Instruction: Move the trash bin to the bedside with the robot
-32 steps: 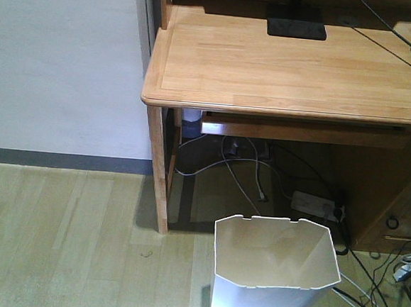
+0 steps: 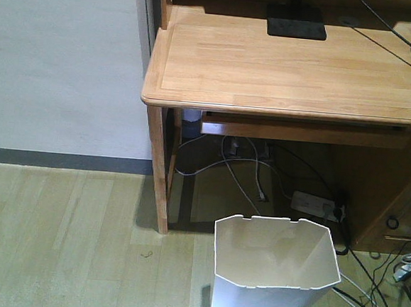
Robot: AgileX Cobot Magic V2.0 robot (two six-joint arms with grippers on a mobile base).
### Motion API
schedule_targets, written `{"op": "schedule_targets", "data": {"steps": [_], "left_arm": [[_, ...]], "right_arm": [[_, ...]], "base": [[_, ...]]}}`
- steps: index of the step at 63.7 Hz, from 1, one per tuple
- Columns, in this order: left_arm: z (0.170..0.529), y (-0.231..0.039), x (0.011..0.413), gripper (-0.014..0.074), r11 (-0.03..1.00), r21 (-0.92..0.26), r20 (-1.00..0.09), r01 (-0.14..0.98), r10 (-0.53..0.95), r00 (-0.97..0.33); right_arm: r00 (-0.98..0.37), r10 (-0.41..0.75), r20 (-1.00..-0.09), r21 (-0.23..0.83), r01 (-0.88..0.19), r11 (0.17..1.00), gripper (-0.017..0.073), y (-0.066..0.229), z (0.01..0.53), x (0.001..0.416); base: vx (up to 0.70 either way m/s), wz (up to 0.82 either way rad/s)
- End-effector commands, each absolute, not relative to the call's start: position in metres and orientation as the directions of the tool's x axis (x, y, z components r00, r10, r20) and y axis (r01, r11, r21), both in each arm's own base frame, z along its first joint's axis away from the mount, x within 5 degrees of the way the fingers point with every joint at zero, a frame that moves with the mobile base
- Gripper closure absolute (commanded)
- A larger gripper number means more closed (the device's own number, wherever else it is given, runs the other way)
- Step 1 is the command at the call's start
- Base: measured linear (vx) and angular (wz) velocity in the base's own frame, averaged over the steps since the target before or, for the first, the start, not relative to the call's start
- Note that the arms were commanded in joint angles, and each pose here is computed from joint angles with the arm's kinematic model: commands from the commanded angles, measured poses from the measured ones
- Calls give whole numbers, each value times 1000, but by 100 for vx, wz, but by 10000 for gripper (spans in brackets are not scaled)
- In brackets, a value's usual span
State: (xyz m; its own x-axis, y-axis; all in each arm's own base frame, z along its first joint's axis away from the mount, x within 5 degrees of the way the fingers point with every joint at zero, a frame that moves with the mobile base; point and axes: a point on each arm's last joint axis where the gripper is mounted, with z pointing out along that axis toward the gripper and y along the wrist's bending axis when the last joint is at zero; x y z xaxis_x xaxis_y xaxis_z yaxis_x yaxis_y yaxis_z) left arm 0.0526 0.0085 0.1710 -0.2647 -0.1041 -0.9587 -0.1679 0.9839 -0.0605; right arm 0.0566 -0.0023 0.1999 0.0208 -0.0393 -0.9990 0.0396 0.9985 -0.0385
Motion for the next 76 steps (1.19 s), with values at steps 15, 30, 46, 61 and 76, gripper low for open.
{"op": "schedule_targets", "data": {"steps": [15,30,46,61,76], "left_arm": [[176,8,53,600,985,-69,-977,-159,-99,-191],[176,8,53,600,985,-69,-977,-159,-99,-191],[176,8,53,600,985,-69,-977,-159,-99,-191],[176,8,53,600,985,-69,-977,-159,-99,-191],[176,8,53,600,985,-69,-977,-159,-99,-191]], "right_arm": [[80,-51,-995,-48,40,998,568,-2,204,57],[80,-51,-995,-48,40,998,568,-2,204,57],[147,-47,-988,-41,39,998,568,-2,211,56],[178,-26,-984,-19,38,999,568,-2,231,53],[94,-22,-995,-19,42,999,568,-3,270,61]], "base": [[0,0],[0,0],[0,0],[0,0],[0,0]]}}
